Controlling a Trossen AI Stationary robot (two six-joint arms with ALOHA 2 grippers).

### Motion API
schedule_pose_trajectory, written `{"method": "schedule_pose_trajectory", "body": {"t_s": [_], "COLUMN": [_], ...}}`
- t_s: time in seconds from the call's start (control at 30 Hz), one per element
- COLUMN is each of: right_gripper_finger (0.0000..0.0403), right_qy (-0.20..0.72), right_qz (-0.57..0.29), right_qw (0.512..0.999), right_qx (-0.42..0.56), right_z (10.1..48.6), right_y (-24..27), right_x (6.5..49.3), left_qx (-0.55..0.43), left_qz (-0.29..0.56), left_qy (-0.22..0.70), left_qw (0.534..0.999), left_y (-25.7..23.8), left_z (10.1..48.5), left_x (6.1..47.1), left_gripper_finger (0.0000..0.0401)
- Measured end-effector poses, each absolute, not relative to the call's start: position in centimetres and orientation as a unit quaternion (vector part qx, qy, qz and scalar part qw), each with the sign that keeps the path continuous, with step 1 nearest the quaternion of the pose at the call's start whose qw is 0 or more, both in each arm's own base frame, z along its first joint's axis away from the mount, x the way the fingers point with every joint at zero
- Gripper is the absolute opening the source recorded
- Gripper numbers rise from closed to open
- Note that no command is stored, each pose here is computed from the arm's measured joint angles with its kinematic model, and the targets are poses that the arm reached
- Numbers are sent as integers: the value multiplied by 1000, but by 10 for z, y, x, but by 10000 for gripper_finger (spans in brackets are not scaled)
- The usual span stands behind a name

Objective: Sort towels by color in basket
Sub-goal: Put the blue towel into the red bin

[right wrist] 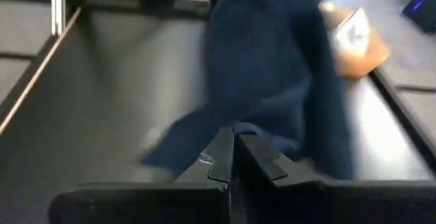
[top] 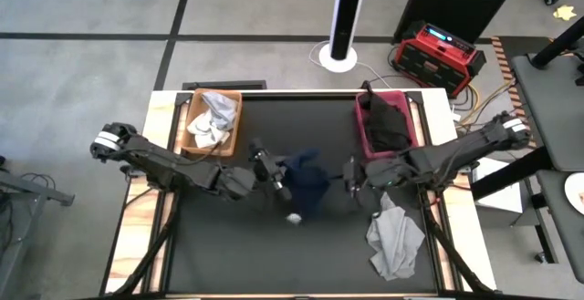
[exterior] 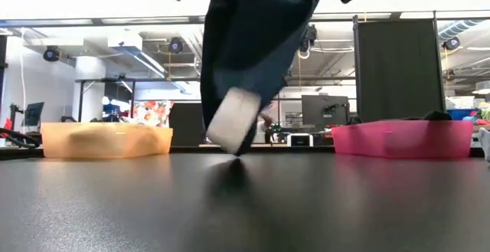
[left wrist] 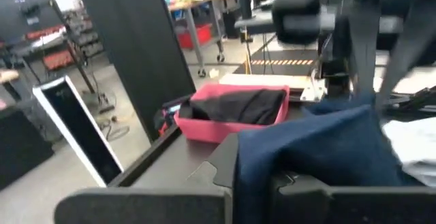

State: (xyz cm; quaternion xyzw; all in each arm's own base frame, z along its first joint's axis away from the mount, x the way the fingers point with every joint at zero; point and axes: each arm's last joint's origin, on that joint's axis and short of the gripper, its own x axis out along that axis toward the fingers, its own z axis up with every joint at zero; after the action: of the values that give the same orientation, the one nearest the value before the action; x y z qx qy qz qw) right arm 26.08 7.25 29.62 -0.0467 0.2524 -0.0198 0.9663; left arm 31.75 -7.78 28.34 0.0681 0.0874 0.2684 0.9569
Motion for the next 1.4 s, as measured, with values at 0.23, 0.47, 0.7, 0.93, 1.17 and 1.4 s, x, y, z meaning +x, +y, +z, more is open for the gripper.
{"method": "schedule_pose_trajectory", "body": {"t_s": [0.23, 0.47, 0.7, 0.93, 1.17, 1.4], "right_gripper_finger": [63, 169, 239, 270, 302, 343], "right_qy": [283, 290, 264, 187, 121, 137], "right_qz": [-22, -69, -92, -58, 16, 11], "right_qw": [959, 954, 960, 981, 992, 990], "right_qx": [-24, -21, -9, -17, -9, -33], "right_z": [277, 283, 301, 323, 331, 310], "right_y": [79, 73, 66, 72, 83, 87], "right_x": [274, 262, 245, 239, 252, 278], "left_qx": [85, 79, 63, 49, 47, 67], "left_qz": [261, 206, 148, 160, 175, 144], "left_qy": [54, 43, 40, 57, 69, 54], "left_qw": [960, 974, 986, 984, 981, 986], "left_y": [-77, -82, -85, -86, -88, -94], "left_z": [302, 326, 336, 329, 317, 311], "left_x": [310, 286, 272, 275, 286, 297], "left_gripper_finger": [0, 0, 0, 0, 0, 0]}}
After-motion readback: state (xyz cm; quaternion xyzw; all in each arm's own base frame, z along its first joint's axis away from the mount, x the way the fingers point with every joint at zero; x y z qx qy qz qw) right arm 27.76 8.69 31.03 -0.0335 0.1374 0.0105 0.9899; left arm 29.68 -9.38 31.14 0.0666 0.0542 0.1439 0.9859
